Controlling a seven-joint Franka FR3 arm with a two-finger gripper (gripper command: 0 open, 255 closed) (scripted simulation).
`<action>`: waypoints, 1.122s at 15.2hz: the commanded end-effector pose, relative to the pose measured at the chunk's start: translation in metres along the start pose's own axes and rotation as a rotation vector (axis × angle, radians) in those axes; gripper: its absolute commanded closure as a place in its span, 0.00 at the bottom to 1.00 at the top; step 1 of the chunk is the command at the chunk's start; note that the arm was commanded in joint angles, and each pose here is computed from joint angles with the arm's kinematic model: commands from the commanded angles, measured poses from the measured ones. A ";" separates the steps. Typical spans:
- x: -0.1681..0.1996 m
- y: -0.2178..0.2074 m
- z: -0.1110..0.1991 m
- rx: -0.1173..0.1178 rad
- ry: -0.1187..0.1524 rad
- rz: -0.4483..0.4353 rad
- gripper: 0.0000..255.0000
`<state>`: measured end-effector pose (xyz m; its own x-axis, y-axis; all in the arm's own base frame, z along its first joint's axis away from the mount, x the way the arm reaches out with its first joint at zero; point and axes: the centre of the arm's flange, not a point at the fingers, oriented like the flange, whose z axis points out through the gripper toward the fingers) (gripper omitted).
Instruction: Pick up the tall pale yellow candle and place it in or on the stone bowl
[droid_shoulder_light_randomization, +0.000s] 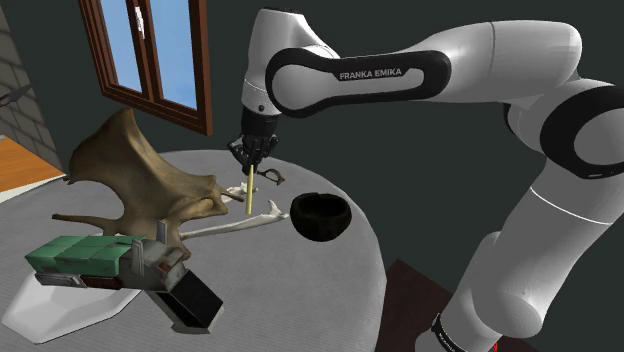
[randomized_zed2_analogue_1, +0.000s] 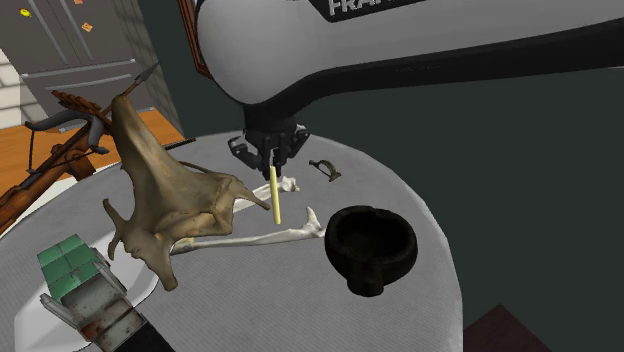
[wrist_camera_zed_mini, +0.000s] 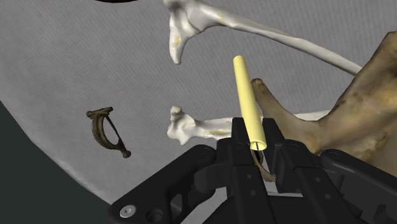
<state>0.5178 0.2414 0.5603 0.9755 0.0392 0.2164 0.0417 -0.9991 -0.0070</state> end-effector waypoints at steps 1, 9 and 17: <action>0.002 -0.001 -0.010 0.000 0.000 0.000 1.00; 0.011 -0.001 -0.052 0.000 0.000 0.000 1.00; 0.020 -0.002 -0.093 0.000 0.000 0.000 1.00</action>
<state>0.5168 0.2425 0.6496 0.9755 0.0390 0.2164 0.0415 -0.9991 -0.0072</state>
